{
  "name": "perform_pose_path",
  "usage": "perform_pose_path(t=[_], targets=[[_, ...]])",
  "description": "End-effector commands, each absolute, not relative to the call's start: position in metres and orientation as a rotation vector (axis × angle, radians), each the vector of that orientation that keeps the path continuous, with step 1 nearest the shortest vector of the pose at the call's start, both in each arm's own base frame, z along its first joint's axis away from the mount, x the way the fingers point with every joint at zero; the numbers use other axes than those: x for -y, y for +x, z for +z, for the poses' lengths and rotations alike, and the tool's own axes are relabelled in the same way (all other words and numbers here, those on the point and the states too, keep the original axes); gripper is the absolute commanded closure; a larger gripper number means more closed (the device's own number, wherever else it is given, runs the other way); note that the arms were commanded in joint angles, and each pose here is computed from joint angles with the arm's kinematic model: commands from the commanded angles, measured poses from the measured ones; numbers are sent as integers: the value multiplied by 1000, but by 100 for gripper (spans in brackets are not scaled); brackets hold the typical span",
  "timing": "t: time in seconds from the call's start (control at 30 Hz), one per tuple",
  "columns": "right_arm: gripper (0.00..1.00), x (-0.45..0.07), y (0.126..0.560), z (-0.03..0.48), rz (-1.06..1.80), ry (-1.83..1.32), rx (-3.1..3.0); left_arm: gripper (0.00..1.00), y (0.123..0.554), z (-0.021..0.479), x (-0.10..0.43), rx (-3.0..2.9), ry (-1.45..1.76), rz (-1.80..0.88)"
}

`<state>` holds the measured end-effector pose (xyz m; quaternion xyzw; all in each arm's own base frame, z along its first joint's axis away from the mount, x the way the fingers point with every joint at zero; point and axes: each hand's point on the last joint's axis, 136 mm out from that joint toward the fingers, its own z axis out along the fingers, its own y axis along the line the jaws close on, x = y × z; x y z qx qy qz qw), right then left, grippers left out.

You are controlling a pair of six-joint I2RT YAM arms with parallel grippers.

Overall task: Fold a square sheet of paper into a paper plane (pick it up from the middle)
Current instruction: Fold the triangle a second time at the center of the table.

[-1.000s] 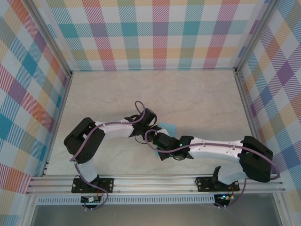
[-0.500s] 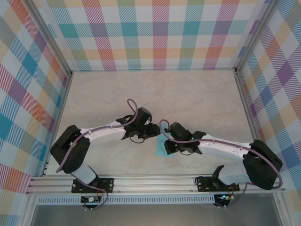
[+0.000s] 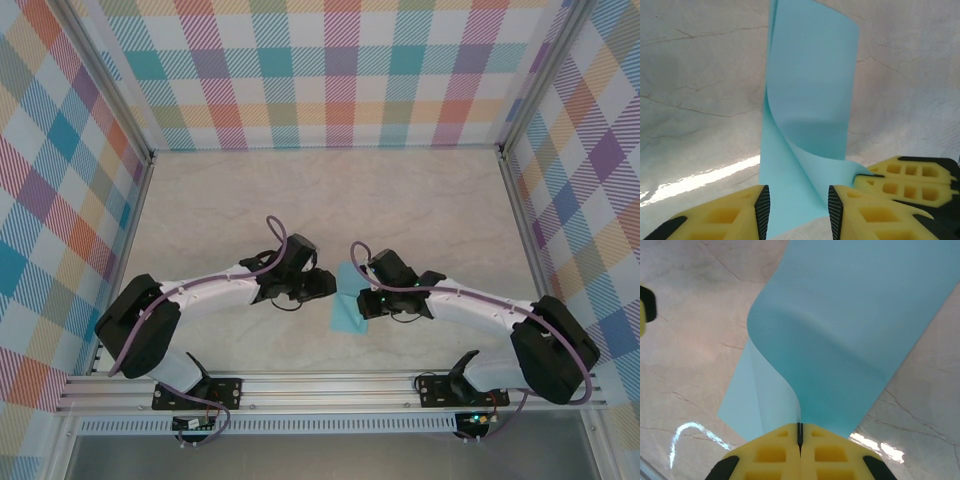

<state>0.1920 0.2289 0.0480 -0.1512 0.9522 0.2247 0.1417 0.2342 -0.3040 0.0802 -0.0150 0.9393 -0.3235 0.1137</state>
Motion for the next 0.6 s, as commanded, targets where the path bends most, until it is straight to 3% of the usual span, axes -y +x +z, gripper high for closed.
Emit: perform_pose_path(t=[0.0, 0.57], targets=[[95, -226, 193, 44, 607, -496, -2772, 62, 222, 78, 316, -2765, 51, -992], [93, -227, 211, 36, 481, -602, -2747, 64, 213, 64, 334, -2793, 88, -976]])
